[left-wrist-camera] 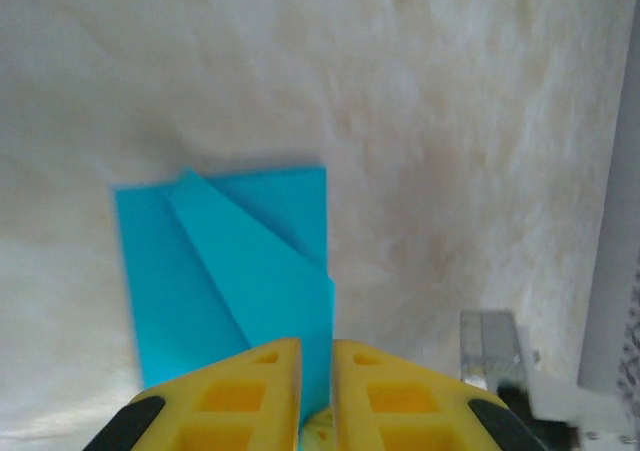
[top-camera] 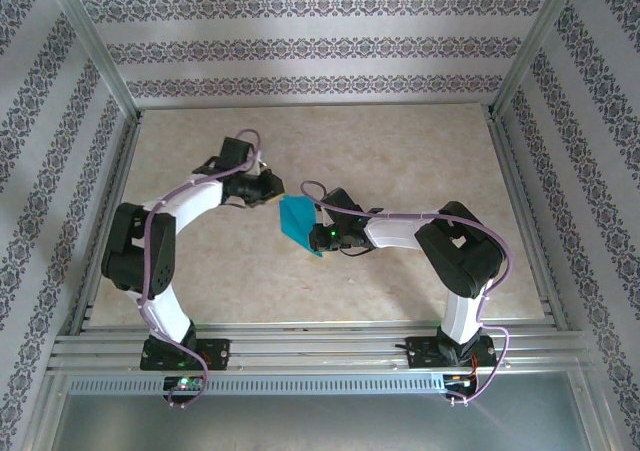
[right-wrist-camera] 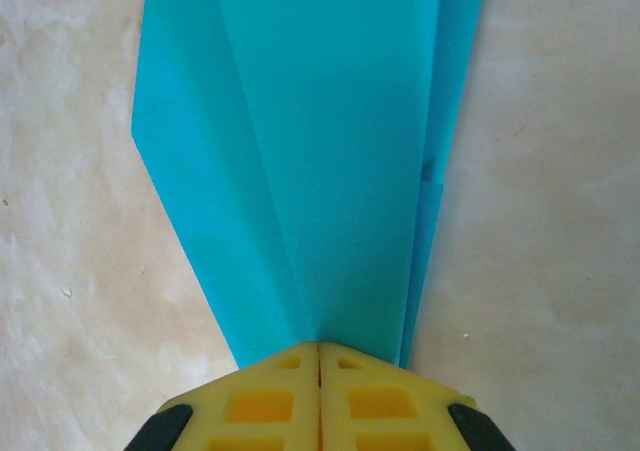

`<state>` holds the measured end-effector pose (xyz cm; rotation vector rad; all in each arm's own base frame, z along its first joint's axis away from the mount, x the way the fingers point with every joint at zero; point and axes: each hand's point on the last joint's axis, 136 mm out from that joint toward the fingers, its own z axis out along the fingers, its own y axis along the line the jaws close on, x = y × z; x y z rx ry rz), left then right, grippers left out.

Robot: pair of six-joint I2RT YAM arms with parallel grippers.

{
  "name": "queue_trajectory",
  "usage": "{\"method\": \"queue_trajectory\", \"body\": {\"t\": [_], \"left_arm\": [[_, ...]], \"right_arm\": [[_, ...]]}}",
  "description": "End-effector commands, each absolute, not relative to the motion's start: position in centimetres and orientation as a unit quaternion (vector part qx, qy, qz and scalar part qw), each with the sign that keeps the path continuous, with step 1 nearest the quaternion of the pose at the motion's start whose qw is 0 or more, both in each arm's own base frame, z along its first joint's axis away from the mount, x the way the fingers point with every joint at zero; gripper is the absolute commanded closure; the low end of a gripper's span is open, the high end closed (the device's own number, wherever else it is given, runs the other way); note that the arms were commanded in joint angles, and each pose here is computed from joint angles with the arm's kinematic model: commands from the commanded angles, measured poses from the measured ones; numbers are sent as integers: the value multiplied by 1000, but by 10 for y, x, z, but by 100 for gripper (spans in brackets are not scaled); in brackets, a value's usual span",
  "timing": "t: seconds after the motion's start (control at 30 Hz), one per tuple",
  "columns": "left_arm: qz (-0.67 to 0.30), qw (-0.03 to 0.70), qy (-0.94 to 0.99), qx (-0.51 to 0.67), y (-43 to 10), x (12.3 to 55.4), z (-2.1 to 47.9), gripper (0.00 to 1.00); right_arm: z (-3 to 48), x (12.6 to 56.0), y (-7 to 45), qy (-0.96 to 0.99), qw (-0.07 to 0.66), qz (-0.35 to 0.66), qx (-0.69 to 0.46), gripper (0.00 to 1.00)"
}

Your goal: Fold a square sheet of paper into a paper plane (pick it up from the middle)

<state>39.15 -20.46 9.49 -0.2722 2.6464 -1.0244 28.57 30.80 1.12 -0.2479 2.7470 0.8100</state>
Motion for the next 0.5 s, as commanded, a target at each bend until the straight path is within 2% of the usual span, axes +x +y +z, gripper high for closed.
{"method": "queue_trajectory", "body": {"t": [0.0,0.17,0.47], "left_arm": [[-378,109,915,-92,-232,381,76,84],[-369,85,922,-82,-249,380,52,86],[-349,71,930,-89,-250,382,27,87]], "right_arm": [[-55,223,240,987,4,143,-68,92],[-53,224,243,985,7,156,-69,92],[-51,227,244,984,10,162,-68,92]]}}
